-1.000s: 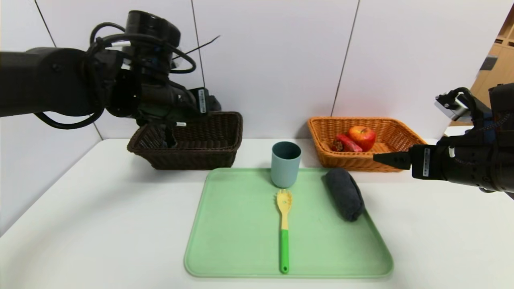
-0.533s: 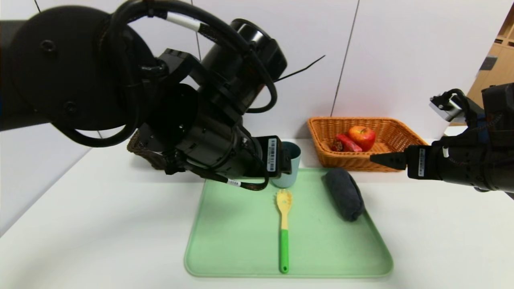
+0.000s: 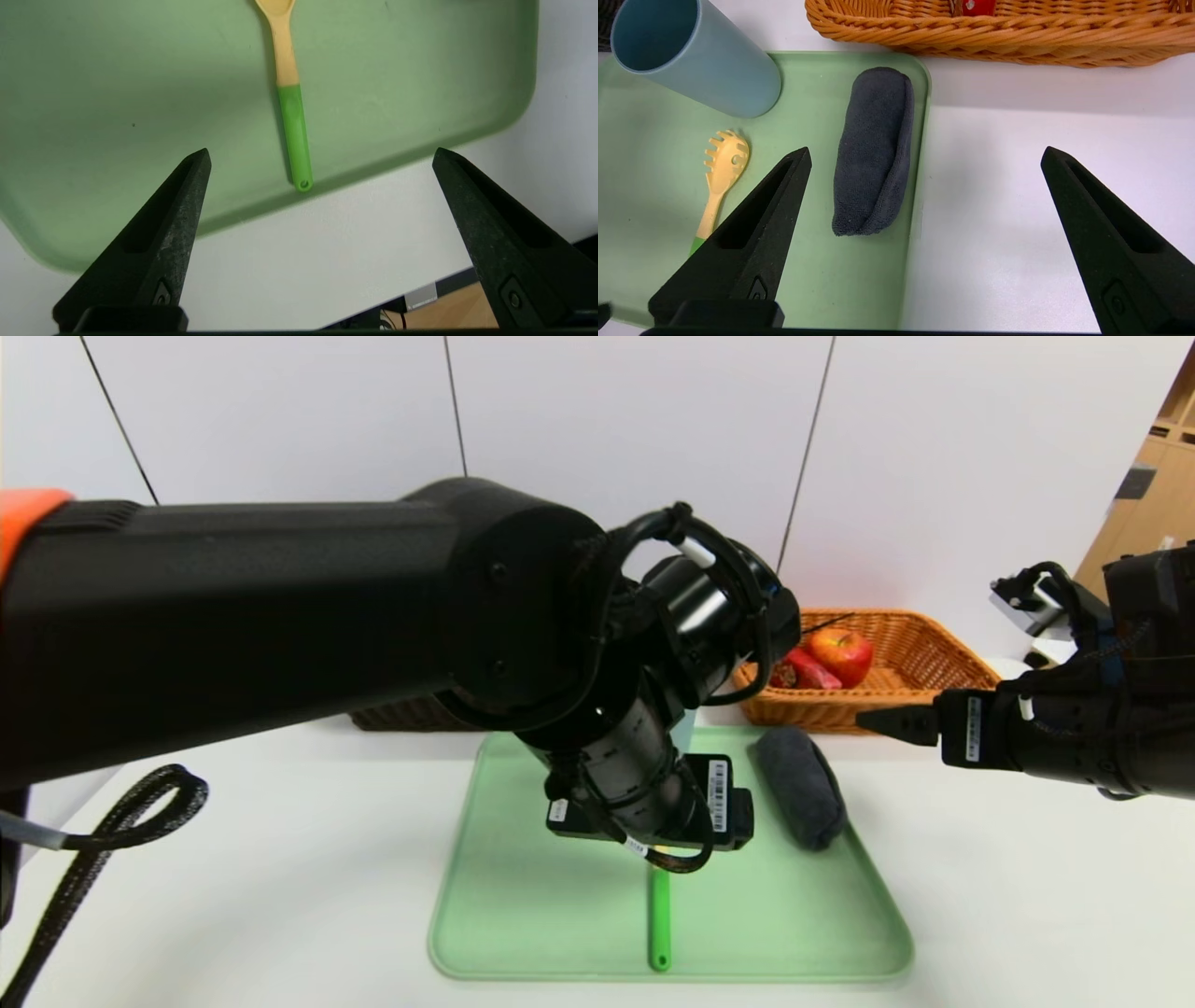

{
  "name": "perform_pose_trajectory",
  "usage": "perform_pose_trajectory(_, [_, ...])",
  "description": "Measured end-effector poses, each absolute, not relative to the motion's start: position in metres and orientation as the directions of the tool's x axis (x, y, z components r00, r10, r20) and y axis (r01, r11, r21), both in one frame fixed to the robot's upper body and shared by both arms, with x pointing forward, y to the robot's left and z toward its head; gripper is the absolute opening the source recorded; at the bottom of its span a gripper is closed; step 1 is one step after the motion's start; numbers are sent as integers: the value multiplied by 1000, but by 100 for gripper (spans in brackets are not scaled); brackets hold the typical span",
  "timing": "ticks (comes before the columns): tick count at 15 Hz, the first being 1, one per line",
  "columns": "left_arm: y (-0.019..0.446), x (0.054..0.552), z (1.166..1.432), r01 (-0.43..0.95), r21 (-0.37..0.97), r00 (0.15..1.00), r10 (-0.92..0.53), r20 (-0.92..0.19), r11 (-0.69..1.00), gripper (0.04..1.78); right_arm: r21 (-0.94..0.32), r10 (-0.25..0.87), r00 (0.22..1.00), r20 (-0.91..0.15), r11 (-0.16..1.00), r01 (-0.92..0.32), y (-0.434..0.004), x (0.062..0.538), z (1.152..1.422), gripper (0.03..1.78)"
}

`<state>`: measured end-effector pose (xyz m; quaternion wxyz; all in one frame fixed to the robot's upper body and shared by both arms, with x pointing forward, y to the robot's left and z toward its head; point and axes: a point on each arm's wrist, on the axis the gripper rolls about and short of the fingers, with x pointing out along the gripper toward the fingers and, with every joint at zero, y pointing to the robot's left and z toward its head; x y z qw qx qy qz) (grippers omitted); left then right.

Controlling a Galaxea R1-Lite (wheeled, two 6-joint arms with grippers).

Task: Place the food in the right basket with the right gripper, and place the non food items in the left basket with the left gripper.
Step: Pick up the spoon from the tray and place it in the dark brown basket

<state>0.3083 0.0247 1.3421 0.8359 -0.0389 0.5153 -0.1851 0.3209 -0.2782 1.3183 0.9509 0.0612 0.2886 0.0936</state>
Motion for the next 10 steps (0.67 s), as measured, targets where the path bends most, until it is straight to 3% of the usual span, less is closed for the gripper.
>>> perform_pose_trajectory(10, [1,324,1293,302,-136,374,-248,-894,944,169,169,215,797,-564,975,-143,-279,318,1307,170])
